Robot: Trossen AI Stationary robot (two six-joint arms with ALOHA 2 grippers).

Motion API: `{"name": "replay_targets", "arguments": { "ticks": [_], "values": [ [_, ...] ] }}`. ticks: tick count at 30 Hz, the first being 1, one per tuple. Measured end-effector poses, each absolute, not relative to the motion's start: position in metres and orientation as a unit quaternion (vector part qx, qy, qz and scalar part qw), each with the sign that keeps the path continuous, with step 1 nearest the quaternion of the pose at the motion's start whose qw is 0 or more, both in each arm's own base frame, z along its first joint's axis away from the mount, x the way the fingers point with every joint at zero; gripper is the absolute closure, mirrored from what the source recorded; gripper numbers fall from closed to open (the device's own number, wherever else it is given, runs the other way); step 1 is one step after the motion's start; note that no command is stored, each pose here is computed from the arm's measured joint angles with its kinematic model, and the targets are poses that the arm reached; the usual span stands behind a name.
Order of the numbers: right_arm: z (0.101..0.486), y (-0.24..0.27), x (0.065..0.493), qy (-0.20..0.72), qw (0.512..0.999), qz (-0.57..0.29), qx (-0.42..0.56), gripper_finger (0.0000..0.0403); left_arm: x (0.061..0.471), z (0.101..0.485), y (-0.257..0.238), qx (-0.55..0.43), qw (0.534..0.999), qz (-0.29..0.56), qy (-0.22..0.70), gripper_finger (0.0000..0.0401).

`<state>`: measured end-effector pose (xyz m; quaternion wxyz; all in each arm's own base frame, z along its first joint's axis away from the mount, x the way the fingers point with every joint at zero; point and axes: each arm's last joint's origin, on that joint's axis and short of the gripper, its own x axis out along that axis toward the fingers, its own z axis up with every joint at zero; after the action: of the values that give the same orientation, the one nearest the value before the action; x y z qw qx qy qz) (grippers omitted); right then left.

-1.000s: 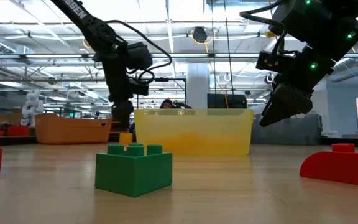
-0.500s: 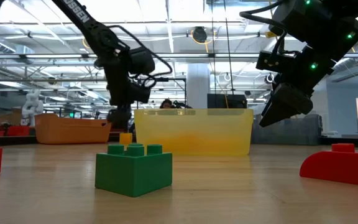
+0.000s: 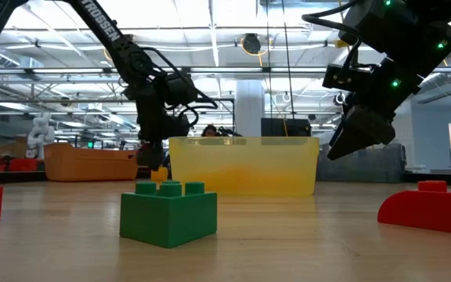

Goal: Sort & place blocks by color
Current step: Put the yellow 1-stud game piece into the yellow bin

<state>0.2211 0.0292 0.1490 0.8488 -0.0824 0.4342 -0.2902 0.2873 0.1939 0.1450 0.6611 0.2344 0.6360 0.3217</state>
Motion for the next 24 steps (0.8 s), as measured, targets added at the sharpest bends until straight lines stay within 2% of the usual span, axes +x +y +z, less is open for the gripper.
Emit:
{"name": "replay_targets", "arguments": {
  "ticks": [7,10,14,24],
  "values": [
    [0.1490,0.0292,0.2211,0.434,0.849,-0.290,-0.082,0.0145,0.2876,0.1448,0.1947,0.224,0.672,0.319,0.630,0.0070],
    [0.1490,0.0292,0.2211,0.434,0.849,-0.290,-0.082,0.0145,0.2878,0.1452,0.1961,0.218,0.677,0.325,0.623,0.0100],
    [0.1490,0.0292,0.2211,0.433,0.849,-0.291,-0.080,0.0145,0.2863,0.1448,0.1992,0.202,0.688,0.323,0.618,0.0172],
    [0.1490,0.0292,0.2211,0.433,0.849,-0.291,-0.080,0.0145,0.2827,0.1447,0.2039,0.194,0.685,0.331,0.619,0.0383]
  ]
}}
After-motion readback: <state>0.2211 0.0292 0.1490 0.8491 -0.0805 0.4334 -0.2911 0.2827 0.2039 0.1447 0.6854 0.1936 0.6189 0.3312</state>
